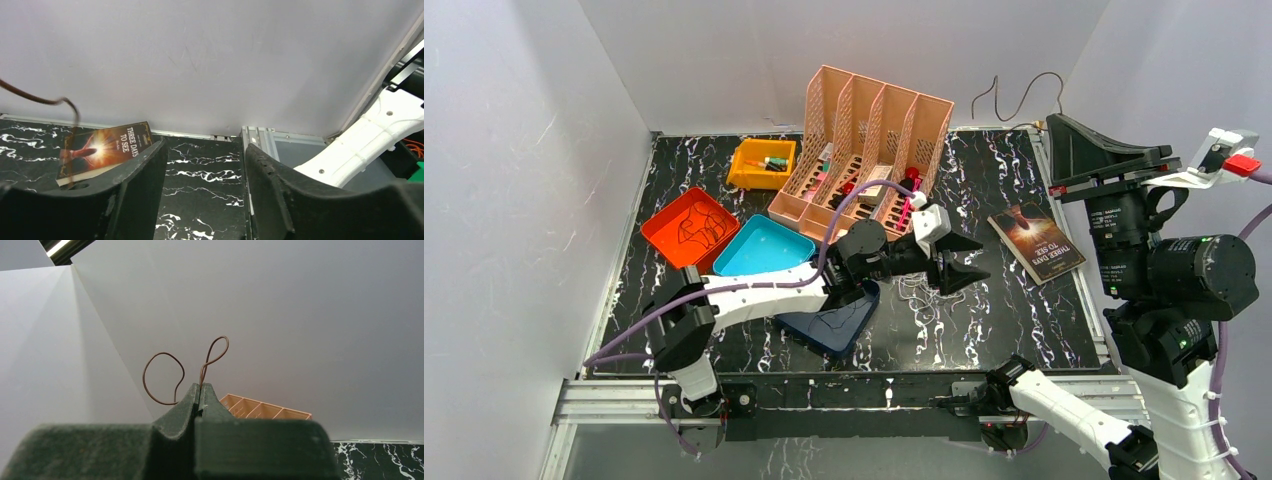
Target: Untangle the cables
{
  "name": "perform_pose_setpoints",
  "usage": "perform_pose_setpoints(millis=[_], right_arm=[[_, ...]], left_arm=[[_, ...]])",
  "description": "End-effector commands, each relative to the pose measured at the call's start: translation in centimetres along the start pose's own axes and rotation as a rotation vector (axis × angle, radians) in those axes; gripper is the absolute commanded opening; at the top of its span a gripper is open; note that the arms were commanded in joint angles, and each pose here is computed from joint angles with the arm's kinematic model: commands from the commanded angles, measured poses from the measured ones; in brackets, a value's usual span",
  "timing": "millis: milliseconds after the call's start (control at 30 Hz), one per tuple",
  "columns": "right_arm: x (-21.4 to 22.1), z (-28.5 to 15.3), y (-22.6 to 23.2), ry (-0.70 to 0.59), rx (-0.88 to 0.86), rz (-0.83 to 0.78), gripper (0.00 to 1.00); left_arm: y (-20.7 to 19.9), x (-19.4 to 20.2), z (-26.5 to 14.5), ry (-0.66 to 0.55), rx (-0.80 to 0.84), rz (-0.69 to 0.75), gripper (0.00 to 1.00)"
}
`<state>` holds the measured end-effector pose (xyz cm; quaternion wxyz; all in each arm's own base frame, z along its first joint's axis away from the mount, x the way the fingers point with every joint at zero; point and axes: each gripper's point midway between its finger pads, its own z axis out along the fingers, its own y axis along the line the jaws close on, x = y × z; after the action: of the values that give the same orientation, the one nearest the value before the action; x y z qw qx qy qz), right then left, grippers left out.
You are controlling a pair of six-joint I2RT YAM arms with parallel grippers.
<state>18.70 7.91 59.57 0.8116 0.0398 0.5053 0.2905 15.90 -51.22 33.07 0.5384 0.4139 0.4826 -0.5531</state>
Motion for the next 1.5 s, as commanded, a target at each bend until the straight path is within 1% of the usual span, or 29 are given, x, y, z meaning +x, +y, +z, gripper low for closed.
perform_pose_setpoints(millis=[0,67,200,300,500,800,1067,1467], right_arm=[[-0.8,0.1,0.8,-0.027,-0.031,0.032,0.00],[-0.8,0.0,0.7,-0.025,-0.028,0.032,0.00],[-0.9,-0.3,0.5,-0.029,-0.024,0.035,0.00],[-0.8,-0.3,0.4,-0.028,-0.020,0.035,0.00],[-0.7,-0.3,0.4,-0.025,-0.020,0.032,0.00],[-0.7,-0.4,0.3,-0.028,-0.015,0.031,0.00],[-0.5,-0.2,0.3,-0.022,-0.016,0.024,0.00],[-0.4,-0.1,0.5,-0.019,-0.021,0.025,0.00]], left_arm=[[0.0,-1.7,1.1,-0.067,0.006,0.026,0.50],[0.3,-0.9,1.1,-0.053,-0.004,0.022,0.46],[0.9,0.0,1.0,-0.038,-0.031,0.023,0.46],[0.6,-0.4,0.9,-0.040,-0.023,0.025,0.46],[0.7,-1.0,0.1,-0.046,-0.040,0.045,0.52],[0.2,-1.5,-1.1,-0.040,-0.043,0.060,0.53],[-0.4,-3.0,-2.3,-0.058,-0.036,0.086,0.53],[0.0,-3.6,-3.1,-0.057,-0.074,0.130,0.59]])
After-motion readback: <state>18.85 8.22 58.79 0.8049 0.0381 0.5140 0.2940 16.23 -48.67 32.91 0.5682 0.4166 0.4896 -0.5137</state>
